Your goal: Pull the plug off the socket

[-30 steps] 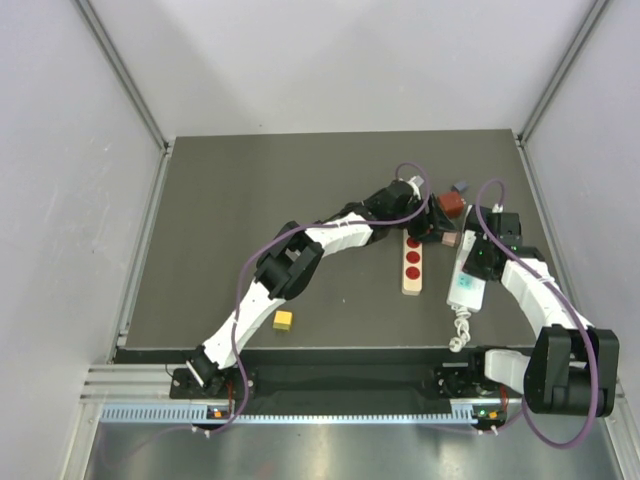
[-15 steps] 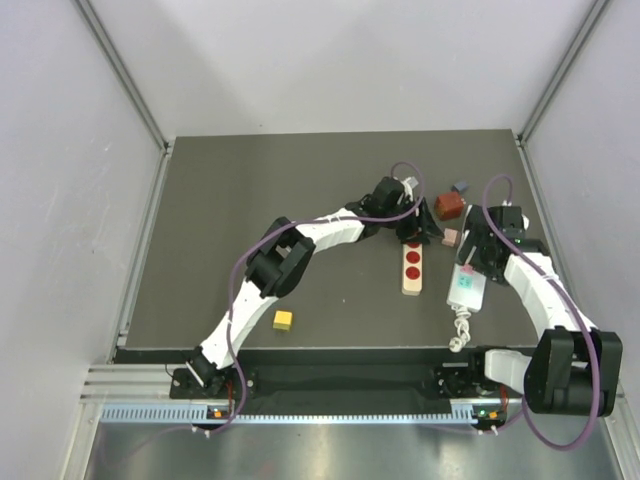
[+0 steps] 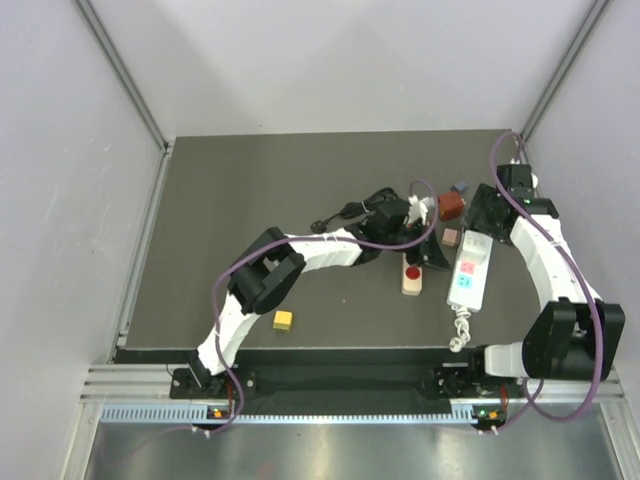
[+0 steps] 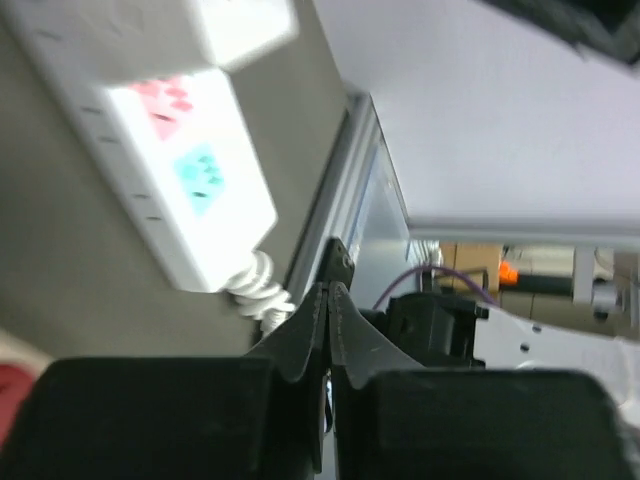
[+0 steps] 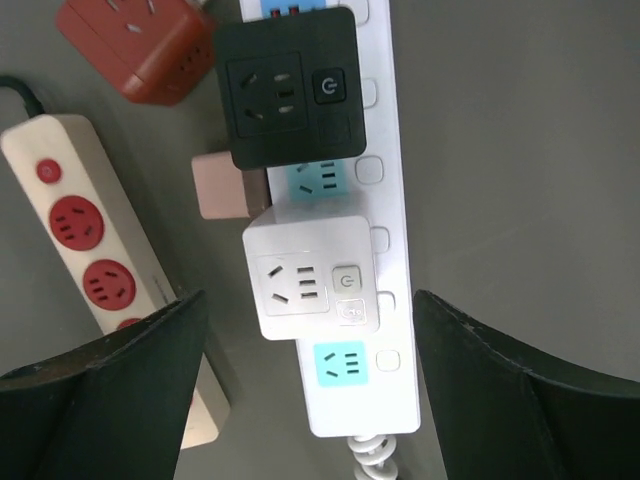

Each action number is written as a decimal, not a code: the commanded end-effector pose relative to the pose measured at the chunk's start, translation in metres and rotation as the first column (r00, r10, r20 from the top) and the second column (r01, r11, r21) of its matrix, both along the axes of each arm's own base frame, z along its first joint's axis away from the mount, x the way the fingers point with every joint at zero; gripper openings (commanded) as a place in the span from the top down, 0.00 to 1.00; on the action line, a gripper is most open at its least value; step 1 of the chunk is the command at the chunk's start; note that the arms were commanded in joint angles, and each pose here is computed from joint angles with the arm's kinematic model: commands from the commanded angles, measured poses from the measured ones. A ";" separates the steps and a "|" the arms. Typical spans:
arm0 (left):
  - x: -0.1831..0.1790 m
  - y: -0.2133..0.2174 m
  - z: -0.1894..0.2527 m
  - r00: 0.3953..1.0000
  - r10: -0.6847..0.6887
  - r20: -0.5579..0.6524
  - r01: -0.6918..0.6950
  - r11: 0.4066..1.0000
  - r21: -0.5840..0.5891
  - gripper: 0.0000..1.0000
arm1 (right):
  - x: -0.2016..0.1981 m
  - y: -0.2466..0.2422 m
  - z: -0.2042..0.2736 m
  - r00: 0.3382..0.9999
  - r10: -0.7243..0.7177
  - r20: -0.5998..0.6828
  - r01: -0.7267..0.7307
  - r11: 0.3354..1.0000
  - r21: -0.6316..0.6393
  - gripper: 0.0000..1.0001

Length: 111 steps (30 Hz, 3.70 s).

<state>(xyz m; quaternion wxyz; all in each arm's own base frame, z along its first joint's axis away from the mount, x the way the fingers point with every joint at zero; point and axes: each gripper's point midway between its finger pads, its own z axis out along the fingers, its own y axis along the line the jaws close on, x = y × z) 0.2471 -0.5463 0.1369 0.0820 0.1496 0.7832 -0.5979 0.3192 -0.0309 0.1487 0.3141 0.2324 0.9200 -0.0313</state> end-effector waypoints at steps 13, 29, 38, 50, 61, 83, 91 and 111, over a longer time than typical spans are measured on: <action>-0.046 -0.066 -0.039 0.998 -0.007 0.064 0.014 0.994 -0.105 1.00 | 0.002 0.003 -0.036 0.989 0.066 -0.130 -0.069 0.997 -0.021 0.21; -0.022 -0.047 -0.116 0.984 0.175 0.043 -0.179 0.976 0.126 1.00 | 0.008 0.011 -0.047 0.992 0.063 -0.108 -0.064 0.998 -0.006 0.25; -0.016 -0.039 -0.137 0.976 0.218 0.008 -0.215 0.955 0.205 1.00 | 0.009 0.014 -0.064 0.990 0.072 -0.122 -0.072 0.997 0.005 0.32; -0.011 -0.034 -0.154 0.965 0.251 -0.068 -0.228 0.942 0.246 1.00 | 0.007 0.021 -0.081 0.984 0.093 -0.150 -0.097 0.995 -0.019 0.40; -0.007 -0.028 -0.163 0.955 0.280 -0.097 -0.242 0.927 0.287 1.00 | 0.018 0.023 -0.059 0.993 0.109 -0.051 -0.109 0.994 -0.011 1.00; -0.007 -0.030 -0.170 0.955 0.280 -0.100 -0.235 0.918 0.321 1.00 | 0.016 0.007 -0.024 0.997 0.074 0.005 -0.071 0.976 -0.205 1.00; -0.009 -0.032 -0.167 0.959 0.264 -0.102 -0.222 0.925 0.308 1.00 | 0.022 0.017 -0.009 0.995 0.100 0.029 -0.094 0.985 -0.147 1.00; -0.031 -0.013 0.018 0.966 0.122 0.227 -0.114 0.992 -0.050 1.00 | 0.034 0.005 0.045 0.976 0.051 0.210 -0.047 0.999 -0.024 1.00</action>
